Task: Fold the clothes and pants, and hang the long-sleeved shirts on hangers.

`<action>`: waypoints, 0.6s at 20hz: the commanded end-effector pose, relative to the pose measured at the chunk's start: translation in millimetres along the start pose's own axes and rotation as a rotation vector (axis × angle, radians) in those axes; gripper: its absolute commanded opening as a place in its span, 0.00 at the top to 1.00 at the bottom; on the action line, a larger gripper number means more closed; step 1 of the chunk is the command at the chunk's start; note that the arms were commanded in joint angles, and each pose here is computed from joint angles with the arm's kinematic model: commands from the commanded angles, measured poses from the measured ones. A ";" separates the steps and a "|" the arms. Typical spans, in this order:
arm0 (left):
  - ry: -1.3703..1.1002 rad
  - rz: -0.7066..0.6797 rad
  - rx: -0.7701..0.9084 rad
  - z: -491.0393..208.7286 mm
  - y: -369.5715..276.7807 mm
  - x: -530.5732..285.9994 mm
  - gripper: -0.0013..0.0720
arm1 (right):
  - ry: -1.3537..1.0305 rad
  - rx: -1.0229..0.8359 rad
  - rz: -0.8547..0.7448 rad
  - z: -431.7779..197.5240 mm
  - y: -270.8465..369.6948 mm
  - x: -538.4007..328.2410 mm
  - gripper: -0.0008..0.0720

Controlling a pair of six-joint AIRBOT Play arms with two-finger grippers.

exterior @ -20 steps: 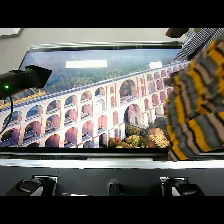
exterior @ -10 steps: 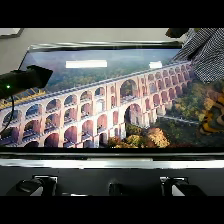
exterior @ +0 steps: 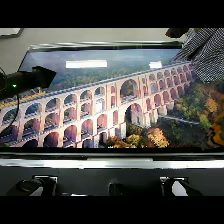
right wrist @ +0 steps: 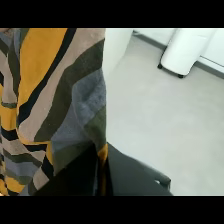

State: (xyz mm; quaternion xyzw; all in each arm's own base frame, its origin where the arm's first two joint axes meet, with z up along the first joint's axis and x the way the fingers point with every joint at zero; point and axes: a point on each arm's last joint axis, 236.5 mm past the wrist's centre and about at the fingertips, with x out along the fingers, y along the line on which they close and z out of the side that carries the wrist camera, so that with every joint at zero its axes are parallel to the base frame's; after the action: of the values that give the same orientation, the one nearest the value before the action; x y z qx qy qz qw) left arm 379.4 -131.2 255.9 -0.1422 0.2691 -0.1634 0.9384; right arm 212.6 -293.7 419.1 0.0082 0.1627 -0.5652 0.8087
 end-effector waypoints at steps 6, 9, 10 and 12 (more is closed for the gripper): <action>0.031 0.011 -0.007 -6.8 5.6 13.1 0.17 | -0.082 0.144 -0.179 16.2 -66.5 40.5 0.97; 0.046 0.015 -0.010 -10.2 7.6 19.3 0.17 | -0.096 0.156 -0.195 17.8 -72.8 54.0 0.97; 0.049 0.016 -0.011 -10.9 8.1 20.7 0.17 | -0.112 0.159 -0.197 21.3 -74.5 55.6 0.97; 0.054 0.017 -0.012 -12.1 8.7 22.4 0.17 | -0.153 0.201 -0.199 29.3 -79.2 57.0 0.97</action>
State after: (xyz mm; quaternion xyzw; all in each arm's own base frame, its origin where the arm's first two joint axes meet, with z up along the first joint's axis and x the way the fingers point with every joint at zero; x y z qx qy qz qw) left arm 390.8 -133.7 236.7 -0.1413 0.2917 -0.1587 0.9326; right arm 167.3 -370.4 435.7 0.0277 0.0759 -0.6513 0.7545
